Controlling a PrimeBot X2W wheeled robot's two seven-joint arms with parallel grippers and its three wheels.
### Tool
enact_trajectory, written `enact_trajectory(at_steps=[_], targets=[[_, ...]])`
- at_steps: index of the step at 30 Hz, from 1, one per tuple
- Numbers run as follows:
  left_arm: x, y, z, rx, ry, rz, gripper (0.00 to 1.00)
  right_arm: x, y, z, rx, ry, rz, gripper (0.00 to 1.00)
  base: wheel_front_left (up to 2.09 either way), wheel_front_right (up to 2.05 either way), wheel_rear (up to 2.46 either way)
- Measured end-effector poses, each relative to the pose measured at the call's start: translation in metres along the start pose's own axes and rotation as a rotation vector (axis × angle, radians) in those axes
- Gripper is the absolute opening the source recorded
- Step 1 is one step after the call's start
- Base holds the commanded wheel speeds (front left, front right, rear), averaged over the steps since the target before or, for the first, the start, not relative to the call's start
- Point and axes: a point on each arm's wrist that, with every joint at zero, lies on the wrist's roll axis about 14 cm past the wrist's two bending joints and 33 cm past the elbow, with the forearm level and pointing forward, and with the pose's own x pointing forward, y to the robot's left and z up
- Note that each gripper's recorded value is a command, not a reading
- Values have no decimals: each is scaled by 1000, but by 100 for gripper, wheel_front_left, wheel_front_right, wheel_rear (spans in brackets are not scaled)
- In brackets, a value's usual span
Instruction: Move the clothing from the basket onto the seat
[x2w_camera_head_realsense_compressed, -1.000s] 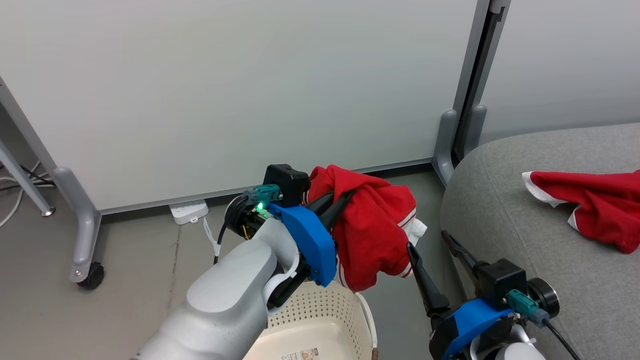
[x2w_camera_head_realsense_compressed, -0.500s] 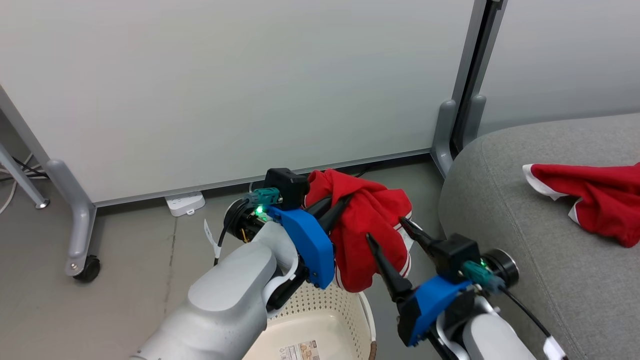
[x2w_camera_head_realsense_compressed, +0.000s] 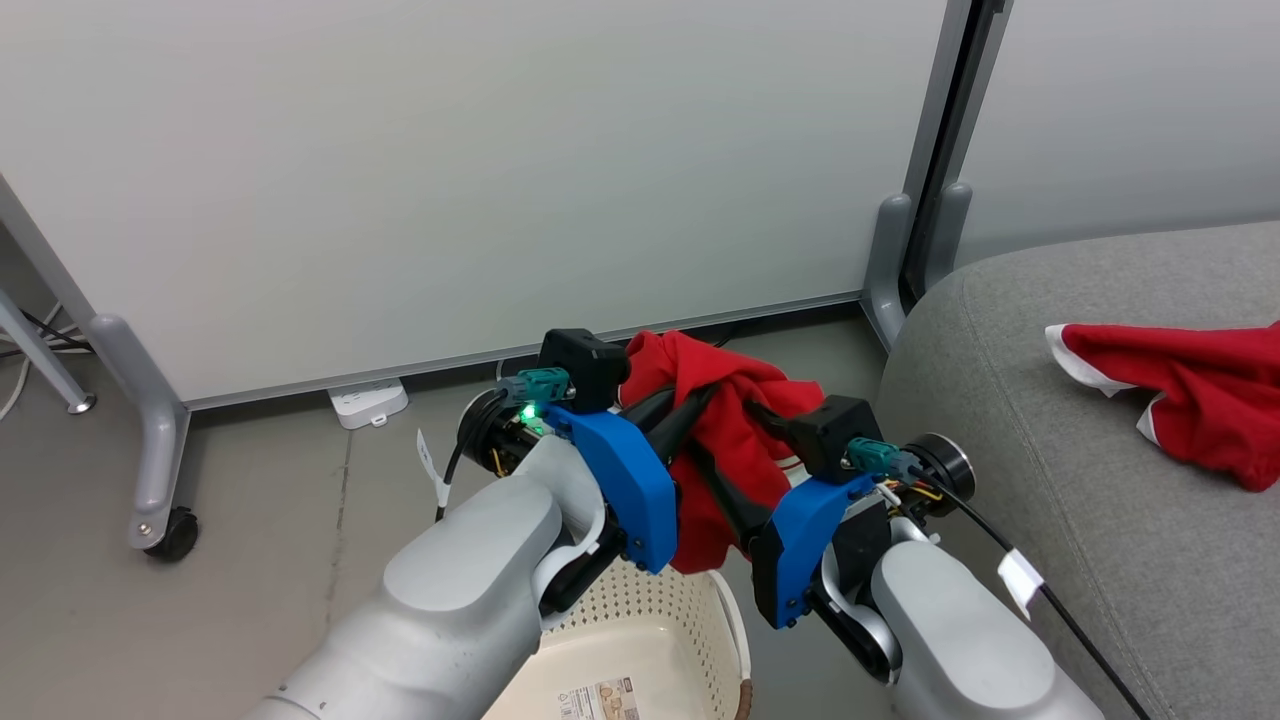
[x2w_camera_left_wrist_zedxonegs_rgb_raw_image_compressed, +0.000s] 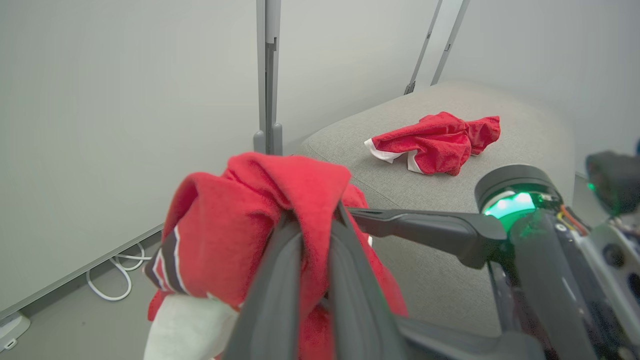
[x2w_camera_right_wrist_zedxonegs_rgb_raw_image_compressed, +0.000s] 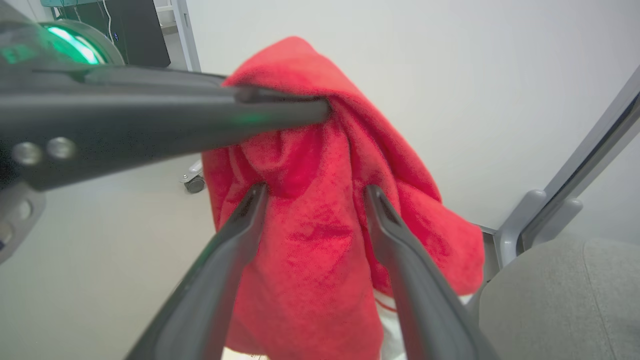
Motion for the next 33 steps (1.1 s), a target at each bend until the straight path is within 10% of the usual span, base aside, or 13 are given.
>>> enact_trajectory(at_steps=[10, 12, 33], targets=[[2, -6, 2, -14, -5, -24, 0, 12, 10, -26, 28, 121, 51, 100, 0, 0, 0], [2, -6, 4, -14, -9, -26, 0, 13, 10, -28, 29, 132, 56, 0, 0, 0, 0], [2, -3, 0, -10, 0, -13, 0, 14, 8, -30, 40, 109, 62, 0, 0, 0, 0]])
